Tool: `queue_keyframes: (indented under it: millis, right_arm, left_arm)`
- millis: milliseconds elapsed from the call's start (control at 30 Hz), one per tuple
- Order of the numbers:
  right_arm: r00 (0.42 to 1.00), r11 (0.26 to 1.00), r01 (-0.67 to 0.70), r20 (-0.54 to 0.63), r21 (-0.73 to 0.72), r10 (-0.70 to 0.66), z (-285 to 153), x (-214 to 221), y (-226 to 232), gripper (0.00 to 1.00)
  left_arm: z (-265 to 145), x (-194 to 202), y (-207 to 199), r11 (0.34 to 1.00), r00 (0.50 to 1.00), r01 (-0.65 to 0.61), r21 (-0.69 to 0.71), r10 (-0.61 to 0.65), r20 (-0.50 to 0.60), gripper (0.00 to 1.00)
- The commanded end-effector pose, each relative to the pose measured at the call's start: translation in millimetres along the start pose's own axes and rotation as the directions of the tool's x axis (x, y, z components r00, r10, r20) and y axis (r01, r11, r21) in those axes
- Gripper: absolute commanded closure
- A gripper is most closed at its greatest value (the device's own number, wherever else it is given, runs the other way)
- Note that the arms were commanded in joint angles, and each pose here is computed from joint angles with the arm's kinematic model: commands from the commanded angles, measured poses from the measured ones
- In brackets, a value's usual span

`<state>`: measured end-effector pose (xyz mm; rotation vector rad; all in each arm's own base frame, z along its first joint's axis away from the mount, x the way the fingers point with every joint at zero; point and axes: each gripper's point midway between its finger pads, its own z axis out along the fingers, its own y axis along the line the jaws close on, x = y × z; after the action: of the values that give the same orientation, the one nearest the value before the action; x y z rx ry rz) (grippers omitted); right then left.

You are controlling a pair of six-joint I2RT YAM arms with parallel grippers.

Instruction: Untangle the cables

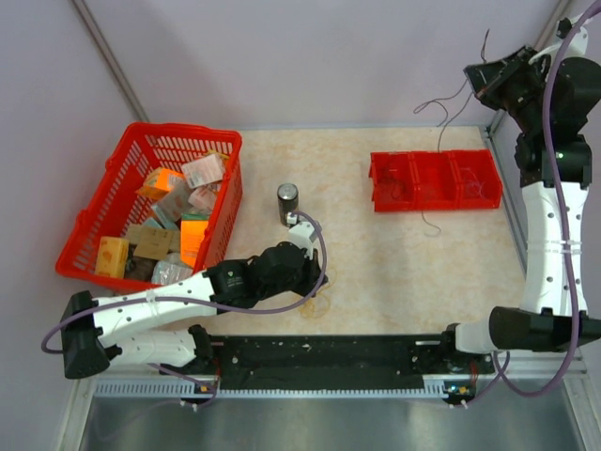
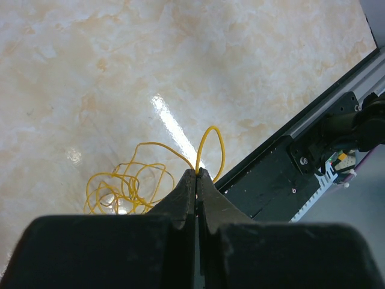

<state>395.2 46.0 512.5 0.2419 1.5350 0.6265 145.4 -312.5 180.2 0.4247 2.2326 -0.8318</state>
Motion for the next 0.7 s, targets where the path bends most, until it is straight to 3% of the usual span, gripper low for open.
queue_keyframes:
  millis: [0, 400, 667]
  right_arm:
    - [0.993, 0.995, 0.036, 0.118, -0.093, -0.025, -2.3, -43.5, 34.9, 1.00]
    - [0.990, 0.989, 0.031, 0.143, -0.143, -0.010, 20.3, -59.1, 48.7, 1.00]
    - [0.995, 0.991, 0.028, 0.095, -0.131, -0.015, 51.5, -34.8, 38.4, 1.00]
  left_arm:
    - [-1.7, -17.5, -14.6, 0.999, 0.999, 0.016, 0.050, -0.018, 0.050, 1.00]
    - [0.9, -16.8, -13.5, 0.999, 0.999, 0.012, 0.042, -0.014, 0.045, 1.00]
    - [0.9, -17.2, -12.5, 0.999, 0.999, 0.015, 0.038, -0.017, 0.048, 1.00]
